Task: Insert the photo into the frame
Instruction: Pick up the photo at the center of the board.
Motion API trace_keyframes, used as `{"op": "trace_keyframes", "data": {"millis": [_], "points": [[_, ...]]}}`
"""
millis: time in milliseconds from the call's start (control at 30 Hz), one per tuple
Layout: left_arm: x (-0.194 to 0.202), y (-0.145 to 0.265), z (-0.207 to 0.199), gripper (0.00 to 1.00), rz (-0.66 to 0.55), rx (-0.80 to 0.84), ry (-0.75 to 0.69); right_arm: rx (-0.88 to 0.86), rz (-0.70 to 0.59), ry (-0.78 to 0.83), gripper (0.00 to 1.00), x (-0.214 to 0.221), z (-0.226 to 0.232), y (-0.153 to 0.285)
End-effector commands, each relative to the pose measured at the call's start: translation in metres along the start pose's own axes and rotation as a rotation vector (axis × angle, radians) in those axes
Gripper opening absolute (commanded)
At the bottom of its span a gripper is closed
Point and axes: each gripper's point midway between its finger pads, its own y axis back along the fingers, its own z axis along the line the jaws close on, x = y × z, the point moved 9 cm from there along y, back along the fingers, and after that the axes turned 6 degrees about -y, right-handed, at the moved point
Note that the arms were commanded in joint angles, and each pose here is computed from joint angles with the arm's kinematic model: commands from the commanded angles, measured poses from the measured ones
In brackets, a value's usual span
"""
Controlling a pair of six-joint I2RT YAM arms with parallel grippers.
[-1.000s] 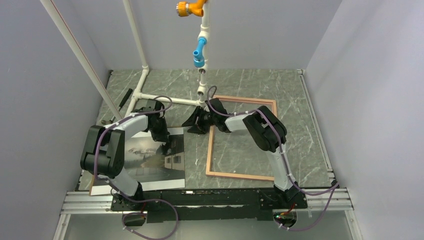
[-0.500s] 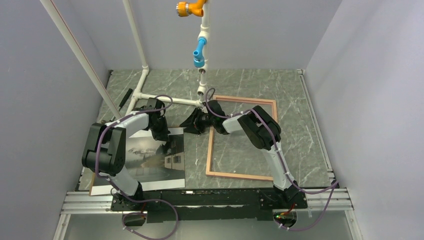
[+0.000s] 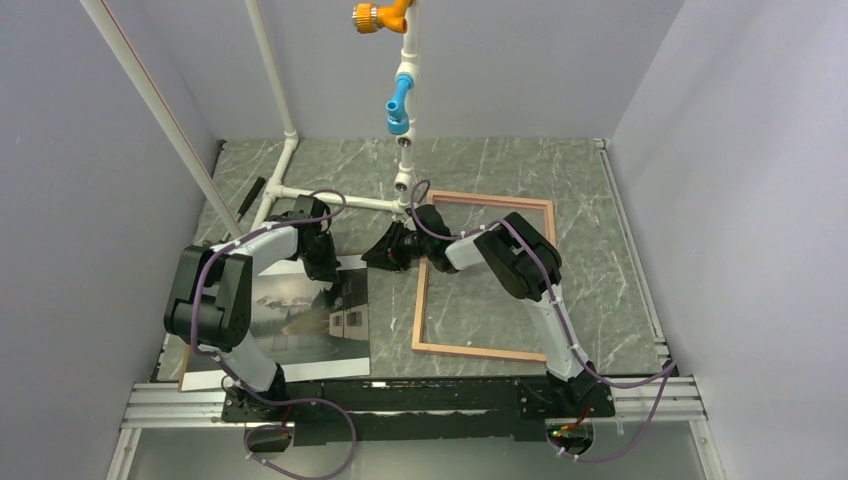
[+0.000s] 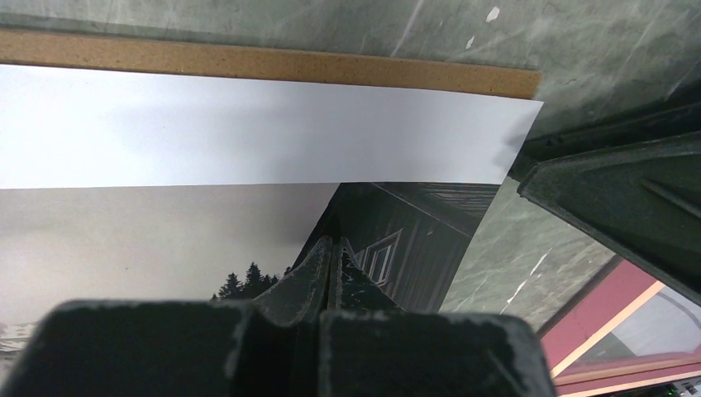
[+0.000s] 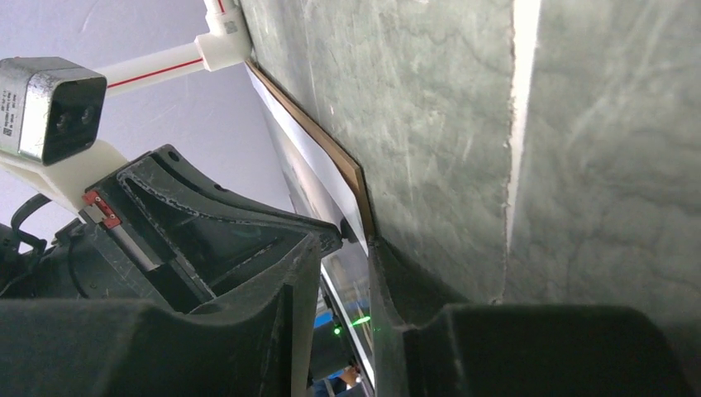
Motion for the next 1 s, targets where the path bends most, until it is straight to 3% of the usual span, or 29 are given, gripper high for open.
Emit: {"op": "trace_keyframes", "data": {"millis": [0,400,867,967], "points": [[0.013,-0.021,0.009,0.00,0.063,-0.069,-0.021,-0.090,0.055,0.072,0.28,0.023,0.032,0.004],[0.015,-0.022,0.010,0.00,0.070,-0.067,-0.025,-0.086,0.077,0.101,0.18,0.030,0.034,0.002],[0.010,-0.010,0.005,0.00,0.028,-0.042,-0.037,0.089,0.061,0.140,0.34,0.021,0.008,-0.016],[0.007,-0.004,0.002,0.00,0.011,-0.022,-0.041,0.095,0.065,0.148,0.32,0.019,0.006,-0.017]]}}
